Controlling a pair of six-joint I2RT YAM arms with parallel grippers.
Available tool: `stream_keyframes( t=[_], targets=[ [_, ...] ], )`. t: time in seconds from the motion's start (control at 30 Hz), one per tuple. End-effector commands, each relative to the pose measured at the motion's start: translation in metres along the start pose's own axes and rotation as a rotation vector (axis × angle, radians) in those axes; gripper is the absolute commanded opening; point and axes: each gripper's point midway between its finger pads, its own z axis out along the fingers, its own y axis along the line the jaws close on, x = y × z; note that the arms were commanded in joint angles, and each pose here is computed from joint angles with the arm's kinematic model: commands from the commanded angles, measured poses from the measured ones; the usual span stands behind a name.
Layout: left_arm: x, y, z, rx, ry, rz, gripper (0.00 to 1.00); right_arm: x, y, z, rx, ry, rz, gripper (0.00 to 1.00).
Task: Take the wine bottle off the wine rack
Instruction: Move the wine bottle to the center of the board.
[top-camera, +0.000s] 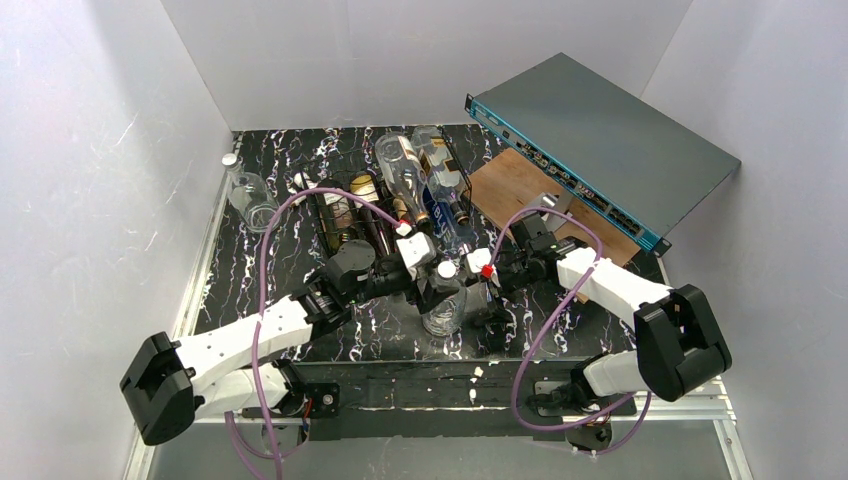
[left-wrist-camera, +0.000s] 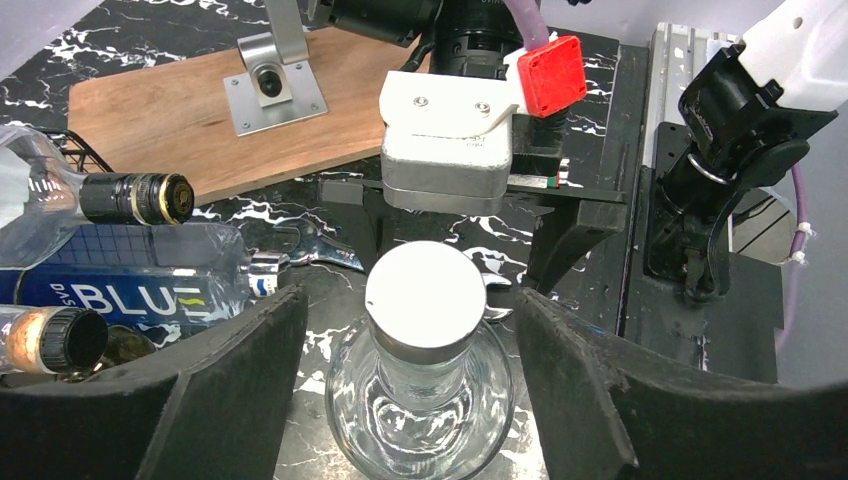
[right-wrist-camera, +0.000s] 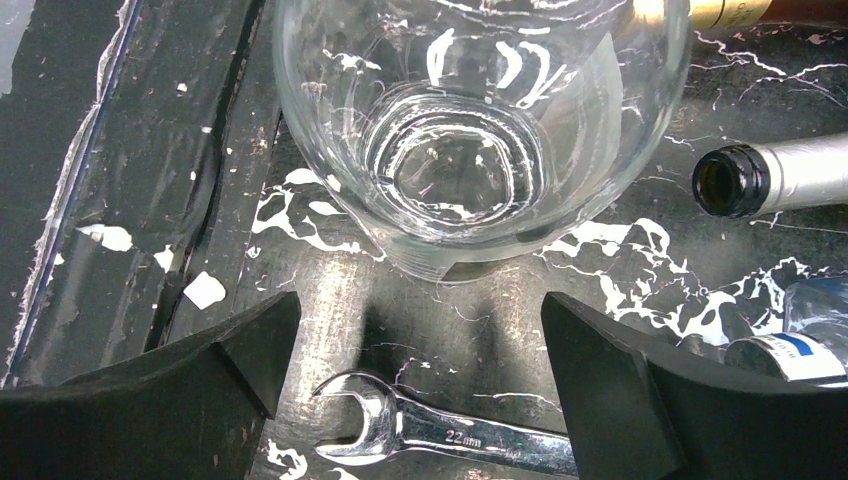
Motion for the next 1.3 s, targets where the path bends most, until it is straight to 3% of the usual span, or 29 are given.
stream_keyframes(
  t=[0.0, 0.23, 0.67, 0.87, 1.1, 1.27],
  targets=[
    [-0.007, -0.002, 0.003, 0.008, -0.03, -0.002, 0.7, -0.009, -0.008, -0.003, 0.003, -0.016, -0.019, 1.0],
    [0.002, -0.002, 0.006, 0.008, -0.01, -0.02, 0.63, -0.007, -0.008, -0.002, -0.001, -0.01, -0.01, 1.0],
    [0.012, -0.001, 0.013, 0.02, 0.021, -0.021, 0.66, -0.007, -0.009, -0.002, 0.002, -0.006, -0.01, 1.0],
    [0.01, -0.002, 0.015, 0.028, 0.018, -0.016, 0.41, -0.007, -0.009, -0.003, 0.004, -0.003, -0.012, 1.0],
    [0.005, -0.002, 0.013, 0.027, 0.004, -0.006, 0.01, -0.008, -0.009, -0.004, 0.007, -0.005, -0.019, 1.0],
    [-0.002, 0.002, 0.004, -0.014, -0.019, -0.024, 0.0, -0.01, -0.009, -0.005, 0.009, -0.007, -0.024, 1.0]
  ],
)
